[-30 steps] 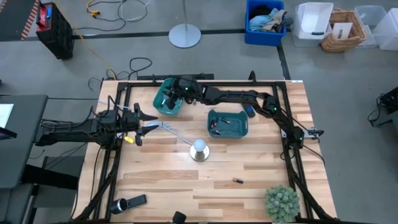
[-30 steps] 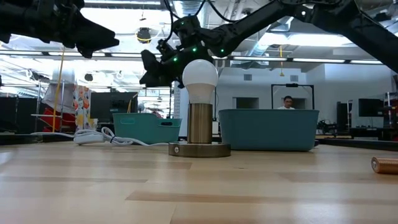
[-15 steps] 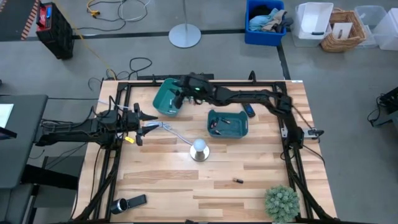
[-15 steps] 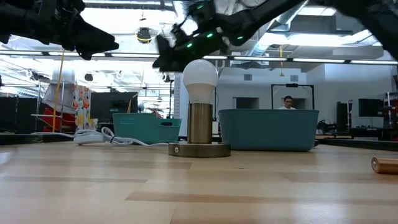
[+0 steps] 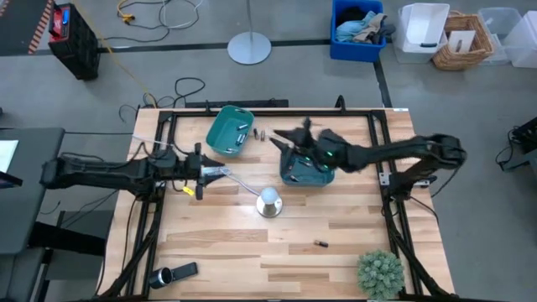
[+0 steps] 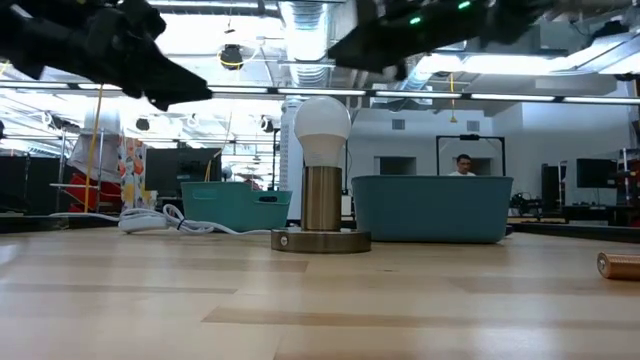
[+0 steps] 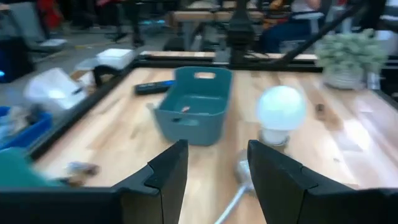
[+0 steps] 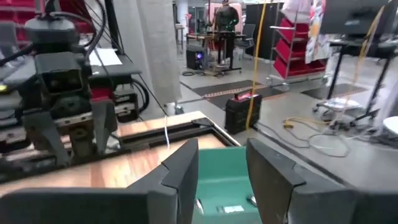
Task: Sort batteries
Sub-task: Put the black battery into the blue bin
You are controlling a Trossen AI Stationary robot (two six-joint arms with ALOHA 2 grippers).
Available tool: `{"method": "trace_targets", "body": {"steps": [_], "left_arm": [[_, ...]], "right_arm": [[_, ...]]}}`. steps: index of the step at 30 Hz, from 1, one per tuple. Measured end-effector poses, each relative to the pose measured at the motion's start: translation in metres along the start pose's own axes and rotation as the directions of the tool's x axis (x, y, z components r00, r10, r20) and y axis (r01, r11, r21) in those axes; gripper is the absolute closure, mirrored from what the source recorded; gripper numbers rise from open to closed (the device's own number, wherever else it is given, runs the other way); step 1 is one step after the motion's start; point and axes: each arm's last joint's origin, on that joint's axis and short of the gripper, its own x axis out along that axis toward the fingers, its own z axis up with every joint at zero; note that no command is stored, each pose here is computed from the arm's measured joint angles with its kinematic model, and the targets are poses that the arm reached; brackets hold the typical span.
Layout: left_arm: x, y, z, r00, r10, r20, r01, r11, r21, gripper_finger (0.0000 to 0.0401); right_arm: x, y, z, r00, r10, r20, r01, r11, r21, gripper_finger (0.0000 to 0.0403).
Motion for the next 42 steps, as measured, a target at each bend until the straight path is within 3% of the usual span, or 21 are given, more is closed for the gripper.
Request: {"method": "trace_targets", "body": {"steps": [6, 11, 20, 28, 34, 42], "left_arm": [[0.024, -0.014, 0.004, 0.990, -0.118, 0.076, 0.116, 0.993, 0.033, 0.0238], [0.048, -0.030, 0.023, 0.979, -0.190, 0.073, 0.184, 0.979, 0.091, 0.0238], [0.115, -0.065, 0.067, 0.963, -0.266, 0.037, 0.254, 0.948, 0.191, 0.0238], [0.176, -0.098, 0.093, 0.934, -0.355, -0.027, 0.349, 0.898, 0.267, 0.0238], [0.222, -0.124, 0.088, 0.893, -0.445, -0.063, 0.445, 0.859, 0.253, 0.0239], [0.277, -0.159, 0.056, 0.856, -0.486, -0.174, 0.514, 0.836, 0.194, 0.0239]], "right_arm": [[-0.059, 0.021, 0.014, 0.998, -0.020, 0.059, 0.022, 0.999, -0.040, 0.0253], [-0.094, 0.038, 0.015, 0.999, -0.027, 0.036, 0.030, 0.997, -0.065, 0.0253], [-0.151, 0.075, 0.012, 0.983, -0.179, 0.033, 0.181, 0.979, -0.098, 0.0253], [-0.208, 0.102, 0.009, 0.960, -0.281, 0.013, 0.281, 0.958, -0.057, 0.0253], [-0.224, 0.112, 0.004, 0.971, -0.239, 0.011, 0.239, 0.970, -0.040, 0.0253], [-0.216, 0.109, 0.003, 0.962, -0.274, 0.012, 0.274, 0.960, -0.056, 0.0253]]}}
